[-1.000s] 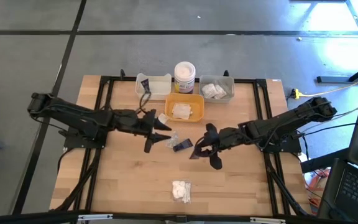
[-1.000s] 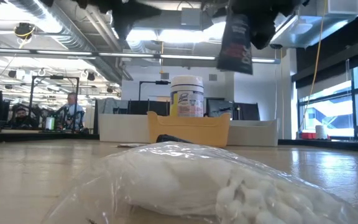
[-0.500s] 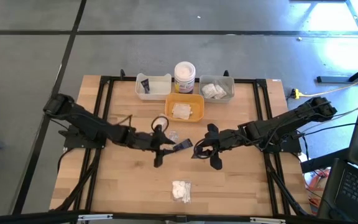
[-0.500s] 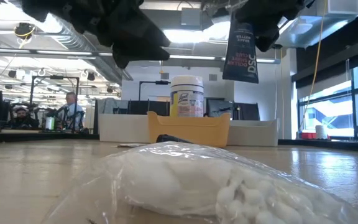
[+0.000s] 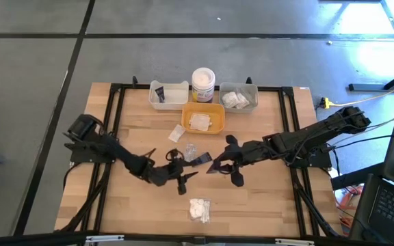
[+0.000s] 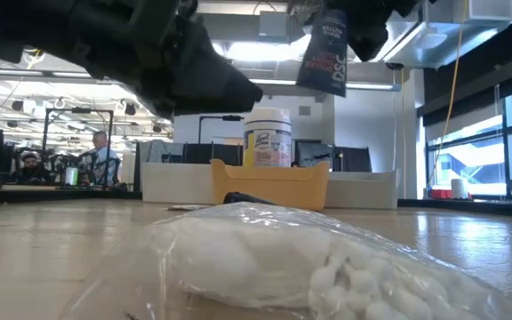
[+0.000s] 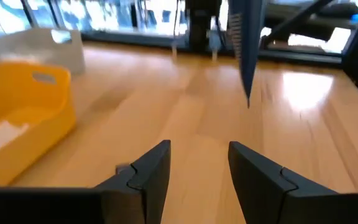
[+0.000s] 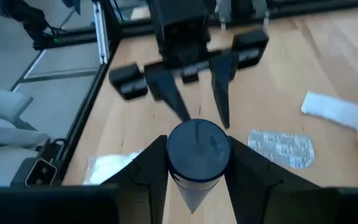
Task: Pick & Place Travel size toiletries
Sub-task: Put the blue shave cream into the white bin
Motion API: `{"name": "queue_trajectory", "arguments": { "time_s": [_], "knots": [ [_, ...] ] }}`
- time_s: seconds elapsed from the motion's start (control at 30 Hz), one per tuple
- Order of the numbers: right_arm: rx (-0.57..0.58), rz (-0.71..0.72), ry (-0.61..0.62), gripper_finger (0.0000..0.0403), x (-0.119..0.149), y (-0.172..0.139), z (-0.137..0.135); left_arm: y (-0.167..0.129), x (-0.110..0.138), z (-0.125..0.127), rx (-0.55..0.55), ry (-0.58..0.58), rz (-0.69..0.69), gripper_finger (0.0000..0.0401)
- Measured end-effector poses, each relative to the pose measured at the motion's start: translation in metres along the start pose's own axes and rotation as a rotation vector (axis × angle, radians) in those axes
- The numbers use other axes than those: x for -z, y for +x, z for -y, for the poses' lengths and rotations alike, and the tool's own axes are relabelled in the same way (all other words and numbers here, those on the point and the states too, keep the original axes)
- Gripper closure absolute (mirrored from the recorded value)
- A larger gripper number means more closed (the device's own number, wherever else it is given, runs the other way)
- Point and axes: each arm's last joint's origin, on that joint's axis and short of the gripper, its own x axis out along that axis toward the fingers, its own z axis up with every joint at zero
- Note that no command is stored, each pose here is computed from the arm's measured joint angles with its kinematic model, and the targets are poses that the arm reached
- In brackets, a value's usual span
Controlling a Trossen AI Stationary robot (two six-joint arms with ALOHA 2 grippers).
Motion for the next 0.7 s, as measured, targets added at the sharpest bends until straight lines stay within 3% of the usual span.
{"name": "queue_trajectory", "arguments": {
  "time_s": [0.27, 0.47, 0.7],
  "knots": [
    [-0.033, 0.129, -0.064, 0.0261, -0.012, -0.001, -0.003, -0.003, 0.001, 0.012, -0.032, 0.044, 0.124, 0.0244],
    [-0.053, 0.235, -0.115, 0.0275, -0.022, -0.003, -0.006, -0.008, -0.008, 0.017, -0.023, 0.053, 0.209, 0.0245],
    [-0.068, 0.325, -0.160, 0.0262, -0.030, -0.005, -0.008, -0.012, -0.023, 0.018, -0.038, 0.095, 0.326, 0.0251]
  ]
}}
